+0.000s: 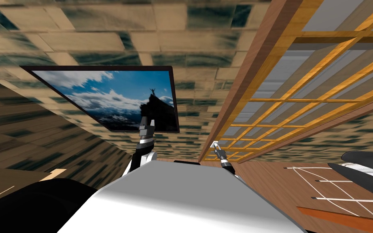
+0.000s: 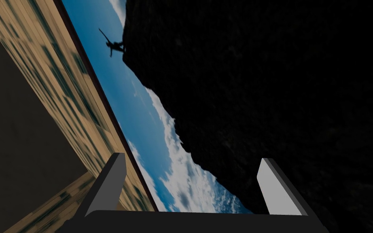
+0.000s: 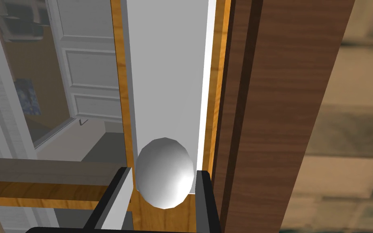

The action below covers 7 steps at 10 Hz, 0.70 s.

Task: Pull the door open

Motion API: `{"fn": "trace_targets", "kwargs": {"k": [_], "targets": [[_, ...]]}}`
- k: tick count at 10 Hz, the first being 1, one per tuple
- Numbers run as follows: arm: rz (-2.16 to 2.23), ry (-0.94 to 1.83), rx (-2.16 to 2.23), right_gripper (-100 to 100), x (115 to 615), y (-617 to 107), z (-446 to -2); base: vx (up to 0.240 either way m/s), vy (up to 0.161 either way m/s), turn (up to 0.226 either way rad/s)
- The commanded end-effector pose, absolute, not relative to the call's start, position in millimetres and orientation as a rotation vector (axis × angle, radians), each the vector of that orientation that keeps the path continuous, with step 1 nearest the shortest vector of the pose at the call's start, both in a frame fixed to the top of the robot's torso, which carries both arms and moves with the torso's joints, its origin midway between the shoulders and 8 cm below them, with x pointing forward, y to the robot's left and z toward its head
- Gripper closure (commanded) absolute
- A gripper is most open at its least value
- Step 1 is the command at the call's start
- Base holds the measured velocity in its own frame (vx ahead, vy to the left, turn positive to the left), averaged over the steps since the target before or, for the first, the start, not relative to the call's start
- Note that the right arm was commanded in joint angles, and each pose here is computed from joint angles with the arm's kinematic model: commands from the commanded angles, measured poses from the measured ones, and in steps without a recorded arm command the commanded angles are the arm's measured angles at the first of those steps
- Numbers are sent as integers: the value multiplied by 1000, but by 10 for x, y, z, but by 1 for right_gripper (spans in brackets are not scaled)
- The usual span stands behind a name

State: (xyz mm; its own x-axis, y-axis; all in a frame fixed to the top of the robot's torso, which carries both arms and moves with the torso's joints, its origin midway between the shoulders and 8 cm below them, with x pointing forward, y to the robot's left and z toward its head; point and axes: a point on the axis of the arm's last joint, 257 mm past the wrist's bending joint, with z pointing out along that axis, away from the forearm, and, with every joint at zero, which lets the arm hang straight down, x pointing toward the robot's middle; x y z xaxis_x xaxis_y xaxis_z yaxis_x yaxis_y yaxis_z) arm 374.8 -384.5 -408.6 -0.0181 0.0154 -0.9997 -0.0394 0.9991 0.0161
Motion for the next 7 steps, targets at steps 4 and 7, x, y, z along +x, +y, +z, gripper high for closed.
{"fn": "trace_targets", "kwargs": {"k": [4,7], "targets": [[92,1583,49,100,3760,-3868,-4071,-24,-12,37],[143,1575,119,100,3772,-3890,-4056,-28,-19,53]]}}
